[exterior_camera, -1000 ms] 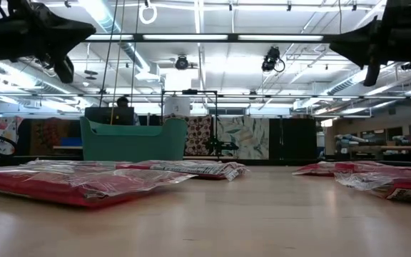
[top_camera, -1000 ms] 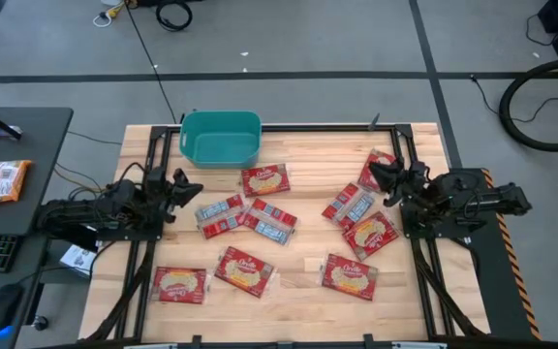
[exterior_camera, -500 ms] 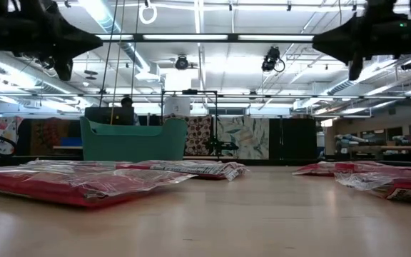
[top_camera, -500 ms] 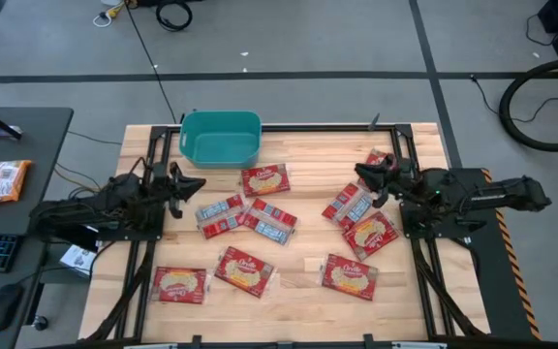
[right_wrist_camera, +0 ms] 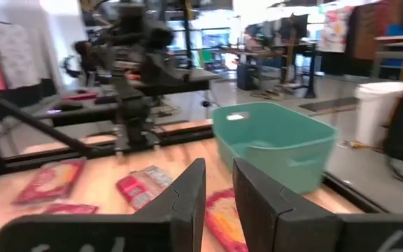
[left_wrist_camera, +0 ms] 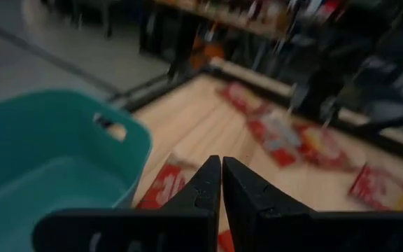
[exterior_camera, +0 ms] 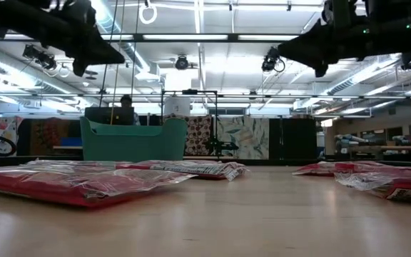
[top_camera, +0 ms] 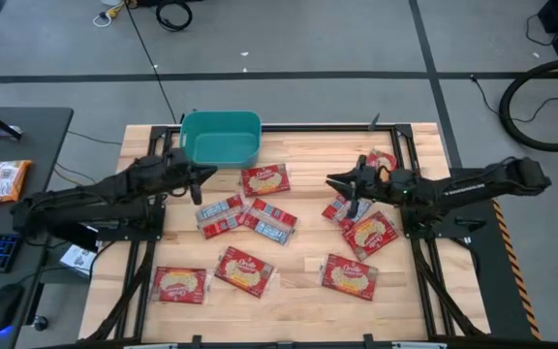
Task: Sort popcorn bags into baskets
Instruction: Put the popcorn bag into the bin
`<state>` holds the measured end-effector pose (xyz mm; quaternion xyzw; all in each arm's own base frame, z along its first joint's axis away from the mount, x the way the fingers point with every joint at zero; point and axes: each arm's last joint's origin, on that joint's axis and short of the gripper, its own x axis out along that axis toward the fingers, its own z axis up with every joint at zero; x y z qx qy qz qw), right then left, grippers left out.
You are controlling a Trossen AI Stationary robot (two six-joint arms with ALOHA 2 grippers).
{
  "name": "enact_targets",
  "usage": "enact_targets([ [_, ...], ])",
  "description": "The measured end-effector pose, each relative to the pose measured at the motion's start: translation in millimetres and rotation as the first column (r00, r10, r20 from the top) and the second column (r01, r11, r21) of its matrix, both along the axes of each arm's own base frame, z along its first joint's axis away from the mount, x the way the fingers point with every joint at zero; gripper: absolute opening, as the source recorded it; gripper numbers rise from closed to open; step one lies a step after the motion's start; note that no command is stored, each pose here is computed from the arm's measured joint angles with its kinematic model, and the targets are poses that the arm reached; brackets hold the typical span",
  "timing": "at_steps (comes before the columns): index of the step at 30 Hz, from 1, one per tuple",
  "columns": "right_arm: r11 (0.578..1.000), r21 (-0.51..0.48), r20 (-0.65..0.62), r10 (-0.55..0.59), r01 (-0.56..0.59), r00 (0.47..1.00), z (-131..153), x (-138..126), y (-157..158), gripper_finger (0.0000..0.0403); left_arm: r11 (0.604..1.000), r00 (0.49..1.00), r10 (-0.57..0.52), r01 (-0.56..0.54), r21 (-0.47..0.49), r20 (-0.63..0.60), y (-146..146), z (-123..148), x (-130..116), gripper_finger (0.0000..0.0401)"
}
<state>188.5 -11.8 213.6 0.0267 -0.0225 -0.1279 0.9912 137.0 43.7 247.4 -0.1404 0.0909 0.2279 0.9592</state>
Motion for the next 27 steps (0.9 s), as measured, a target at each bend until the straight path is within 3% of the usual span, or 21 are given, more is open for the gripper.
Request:
enact_targets([
  [4, 0.999, -0.032, -0.016, 0.009, -0.010, 1.000, -7, 11, 1, 0.0079, 0.998, 0.996, 0.003, -0.009, -0.060, -0.093, 3, 9, 11, 0.0020],
  [9, 0.994, -0.107, -0.070, 0.021, -0.028, 0.997, 15, 42, 1, 0.0079, 0.996, 0.980, -0.031, 0.015, -0.082, -0.194, 1, 17, 21, 0.0024],
  [16, 0.972, -0.217, -0.173, 0.056, -0.094, 0.983, 22, 95, 5, 0.0079, 0.988, 0.924, -0.082, 0.028, -0.149, -0.373, -8, 15, 32, 0.0076],
  [22, 0.969, -0.192, -0.228, 0.110, -0.155, 0.967, 9, 116, 7, 0.0079, 0.978, 0.819, -0.174, 0.080, -0.192, -0.547, -24, 12, 45, 0.0119],
  [27, 0.969, -0.171, -0.251, 0.134, -0.180, 0.959, 6, 116, 16, 0.0080, 0.963, 0.674, -0.263, 0.137, -0.233, -0.690, -43, 1, 52, 0.0127],
])
